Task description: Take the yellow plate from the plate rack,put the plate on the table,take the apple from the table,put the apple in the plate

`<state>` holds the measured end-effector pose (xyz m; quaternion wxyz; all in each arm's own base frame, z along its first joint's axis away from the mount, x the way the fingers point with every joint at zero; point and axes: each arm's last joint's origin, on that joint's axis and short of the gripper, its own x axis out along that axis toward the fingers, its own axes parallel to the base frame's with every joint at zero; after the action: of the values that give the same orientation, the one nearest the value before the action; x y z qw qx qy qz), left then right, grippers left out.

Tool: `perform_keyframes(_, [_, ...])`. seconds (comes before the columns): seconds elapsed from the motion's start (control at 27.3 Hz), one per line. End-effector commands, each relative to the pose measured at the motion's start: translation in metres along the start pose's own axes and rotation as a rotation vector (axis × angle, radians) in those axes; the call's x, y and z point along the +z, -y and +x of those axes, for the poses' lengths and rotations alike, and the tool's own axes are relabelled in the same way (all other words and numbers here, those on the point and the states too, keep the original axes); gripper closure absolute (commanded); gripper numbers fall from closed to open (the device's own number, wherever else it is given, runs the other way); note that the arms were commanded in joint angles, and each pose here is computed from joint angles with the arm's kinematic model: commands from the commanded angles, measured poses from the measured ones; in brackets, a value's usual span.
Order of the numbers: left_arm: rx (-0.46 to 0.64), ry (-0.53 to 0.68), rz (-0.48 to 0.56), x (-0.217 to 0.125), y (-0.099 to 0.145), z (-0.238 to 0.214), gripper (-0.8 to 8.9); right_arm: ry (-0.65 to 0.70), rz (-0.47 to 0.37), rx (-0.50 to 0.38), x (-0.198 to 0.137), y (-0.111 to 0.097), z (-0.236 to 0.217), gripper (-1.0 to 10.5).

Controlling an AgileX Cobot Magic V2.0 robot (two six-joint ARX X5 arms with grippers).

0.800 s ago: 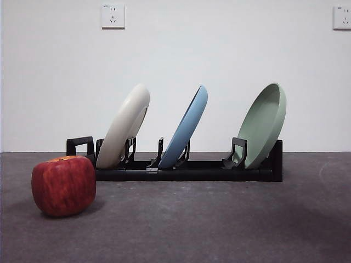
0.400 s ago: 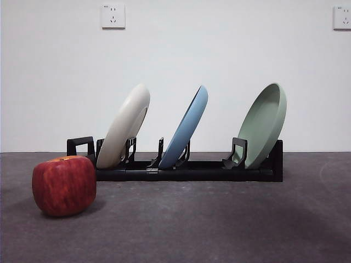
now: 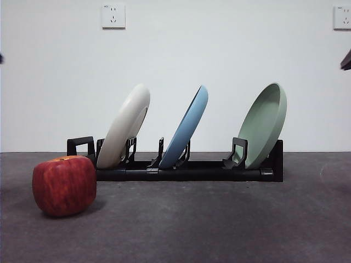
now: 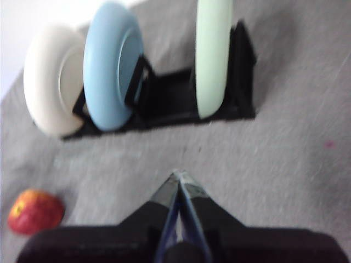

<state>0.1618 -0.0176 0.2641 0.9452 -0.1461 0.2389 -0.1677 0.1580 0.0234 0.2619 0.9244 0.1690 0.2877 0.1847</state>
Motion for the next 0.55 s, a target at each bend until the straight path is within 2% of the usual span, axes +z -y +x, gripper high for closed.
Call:
perform_keyframes(0.04, [-0.065,-0.066,0.008,0.007,-0.001,0.011,8.2,-0.057,-0.073,0.024,0.009,-0.003,0.003,9.4])
perform_keyframes(0.11, [-0.103,-0.102,-0.004,0.013,-0.001,0.019,8.19,-0.081,-0.082,0.044,0.015,-0.004,0.005,8.9])
perform_keyframes(0.18, [-0.125,-0.134,-0.017,0.02,-0.002,0.028,8.17,-0.081,-0.084,0.045,0.025,-0.006,0.008,7.1])
perform_keyframes(0.26, [-0.121,-0.145,-0.023,0.022,-0.003,0.032,8.06,-0.075,-0.09,0.051,0.036,-0.01,0.009,6.5])
perform_keyframes(0.29, [-0.12,-0.147,-0.024,0.022,-0.003,0.032,7.31,-0.073,-0.093,0.055,0.041,-0.012,0.009,6.5])
perform_keyframes(0.33, [-0.119,-0.151,-0.025,0.022,-0.003,0.032,5.54,-0.07,-0.099,0.06,0.047,-0.015,0.008,6.5])
perform_keyframes(0.37, [-0.12,-0.163,-0.031,0.021,-0.003,0.032,4.25,-0.069,-0.103,0.066,0.053,-0.019,0.007,6.5])
perform_keyframes(0.55, [-0.171,-0.275,-0.014,0.008,0.014,0.035,4.17,-0.056,-0.162,0.138,0.076,-0.042,0.012,6.5])
